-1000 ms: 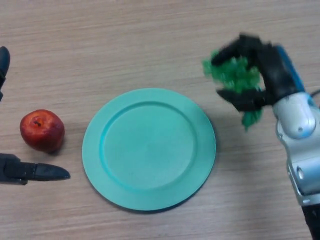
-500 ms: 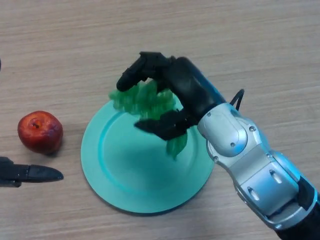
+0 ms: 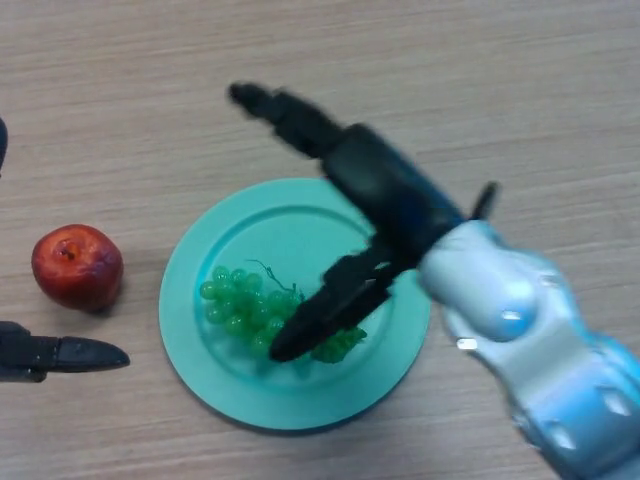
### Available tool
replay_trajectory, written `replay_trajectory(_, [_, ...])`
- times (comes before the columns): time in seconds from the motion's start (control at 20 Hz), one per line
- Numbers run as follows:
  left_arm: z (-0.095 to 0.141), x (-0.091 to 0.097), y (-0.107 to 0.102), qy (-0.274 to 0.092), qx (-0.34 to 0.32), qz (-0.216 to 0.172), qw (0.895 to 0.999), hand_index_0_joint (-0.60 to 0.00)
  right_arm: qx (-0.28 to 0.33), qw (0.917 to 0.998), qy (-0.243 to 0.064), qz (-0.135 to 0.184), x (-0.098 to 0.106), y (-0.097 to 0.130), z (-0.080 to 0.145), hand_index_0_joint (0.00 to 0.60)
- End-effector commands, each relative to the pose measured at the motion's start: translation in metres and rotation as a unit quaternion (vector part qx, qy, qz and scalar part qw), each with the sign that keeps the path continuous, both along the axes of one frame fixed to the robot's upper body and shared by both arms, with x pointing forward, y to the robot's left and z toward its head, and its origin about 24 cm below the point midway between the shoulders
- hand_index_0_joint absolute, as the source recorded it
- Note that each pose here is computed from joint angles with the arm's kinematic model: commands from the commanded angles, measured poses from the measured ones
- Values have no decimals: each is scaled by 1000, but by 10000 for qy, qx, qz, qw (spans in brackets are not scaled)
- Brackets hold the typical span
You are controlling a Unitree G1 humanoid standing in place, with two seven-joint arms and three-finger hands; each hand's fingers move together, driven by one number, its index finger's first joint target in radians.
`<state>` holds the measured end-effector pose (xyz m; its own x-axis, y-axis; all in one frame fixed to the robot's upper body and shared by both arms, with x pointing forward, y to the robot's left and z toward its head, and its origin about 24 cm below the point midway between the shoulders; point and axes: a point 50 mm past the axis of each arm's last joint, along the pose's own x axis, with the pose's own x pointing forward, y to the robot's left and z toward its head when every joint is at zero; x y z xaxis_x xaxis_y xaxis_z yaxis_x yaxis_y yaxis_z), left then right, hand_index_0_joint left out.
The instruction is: Pick up the green grapes and place it on the plate
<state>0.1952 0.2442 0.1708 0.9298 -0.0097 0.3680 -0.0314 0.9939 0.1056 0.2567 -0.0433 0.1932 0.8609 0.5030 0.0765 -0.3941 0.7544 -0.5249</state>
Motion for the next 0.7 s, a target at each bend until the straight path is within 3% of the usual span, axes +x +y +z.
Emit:
replay_trajectory(0.05, [35,-17,2,-1172,461,160,9919,0,1075,9912,-768,-77,-16,-25,38,0])
replay_trajectory(0.25, [38,-18,-1,-1176,412,47,9922,0,2051,9740,-946,-165,-35,-58,42,0])
replay_trajectory(0.45, [41,-17,-3,-1132,418,-19,9927,0,2430,9628,-1137,-331,-47,-78,39,0])
replay_trajectory(0.55, [45,-16,-6,-1177,401,-30,9922,0,2355,9635,-1238,-303,-52,-82,37,0])
replay_trajectory(0.7, [49,-16,-12,-1188,430,-63,9920,0,1917,9719,-1323,-347,-52,-90,34,0])
